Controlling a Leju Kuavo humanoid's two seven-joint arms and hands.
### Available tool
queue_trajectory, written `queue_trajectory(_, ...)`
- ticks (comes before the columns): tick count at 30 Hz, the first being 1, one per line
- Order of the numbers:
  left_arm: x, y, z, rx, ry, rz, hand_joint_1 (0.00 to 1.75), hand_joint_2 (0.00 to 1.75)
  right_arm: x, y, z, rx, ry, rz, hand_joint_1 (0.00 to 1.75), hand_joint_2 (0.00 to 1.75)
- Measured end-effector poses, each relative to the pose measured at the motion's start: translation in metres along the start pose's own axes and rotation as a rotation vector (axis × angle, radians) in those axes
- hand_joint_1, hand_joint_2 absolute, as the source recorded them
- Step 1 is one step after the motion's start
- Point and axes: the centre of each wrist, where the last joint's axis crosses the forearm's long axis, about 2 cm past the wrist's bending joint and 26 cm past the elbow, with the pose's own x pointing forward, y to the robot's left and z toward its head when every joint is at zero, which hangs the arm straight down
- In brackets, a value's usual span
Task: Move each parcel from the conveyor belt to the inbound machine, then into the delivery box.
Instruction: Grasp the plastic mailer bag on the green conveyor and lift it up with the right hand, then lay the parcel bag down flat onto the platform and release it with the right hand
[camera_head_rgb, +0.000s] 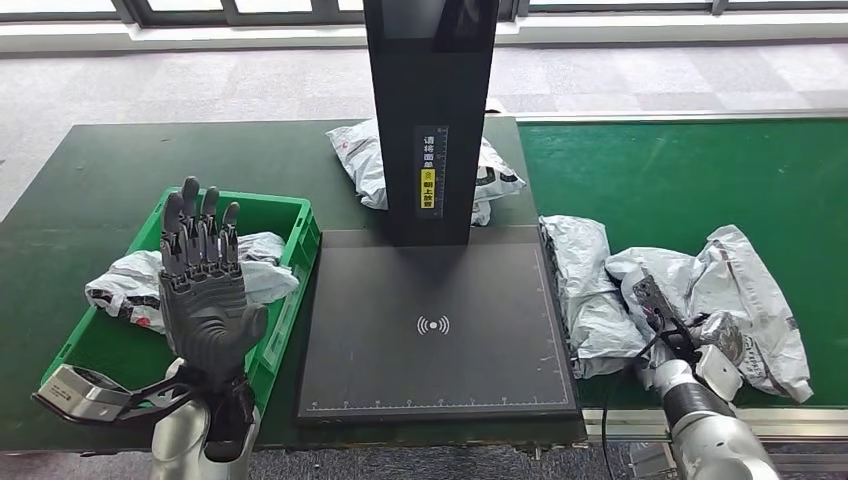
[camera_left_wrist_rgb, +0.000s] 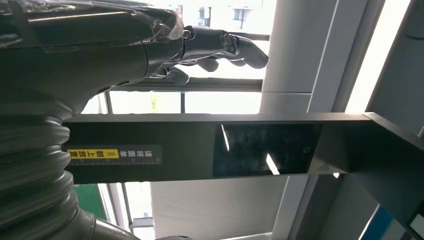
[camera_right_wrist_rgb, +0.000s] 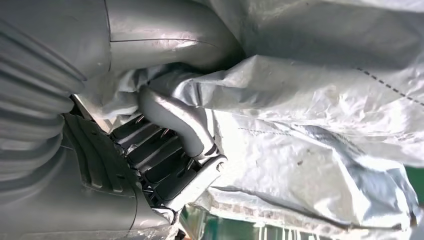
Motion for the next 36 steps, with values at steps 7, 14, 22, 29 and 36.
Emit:
queue_trajectory(7, 0.003, 0.001, 0.0, 0.004, 0.004, -0.01, 0.0, 1.75, 0.012, 0.0, 0.006, -0.21, -0.162, -0.095, 1.75, 1.75)
queue_trajectory(14, 0.002, 0.001, 0.0, 0.007, 0.015, -0.022, 0.0, 1.75, 0.038, -0.01, 0.026, -0.446, -0.45, -0.226, 1.75, 1.75)
queue_trajectory(22, 0.001, 0.002, 0.001, 0.006, 0.024, -0.028, 0.0, 1.75, 0.06, -0.024, 0.061, -0.632, -0.564, -0.316, 1.75, 1.75)
queue_trajectory(29, -0.002, 0.003, 0.003, 0.008, 0.029, -0.028, 0.0, 1.75, 0.068, -0.025, 0.079, -0.697, -0.647, -0.377, 1.75, 1.75)
queue_trajectory(36, -0.008, 0.003, 0.007, 0.008, 0.039, -0.028, 0.0, 1.75, 0.109, -0.007, 0.122, -0.595, -0.777, -0.496, 1.75, 1.75)
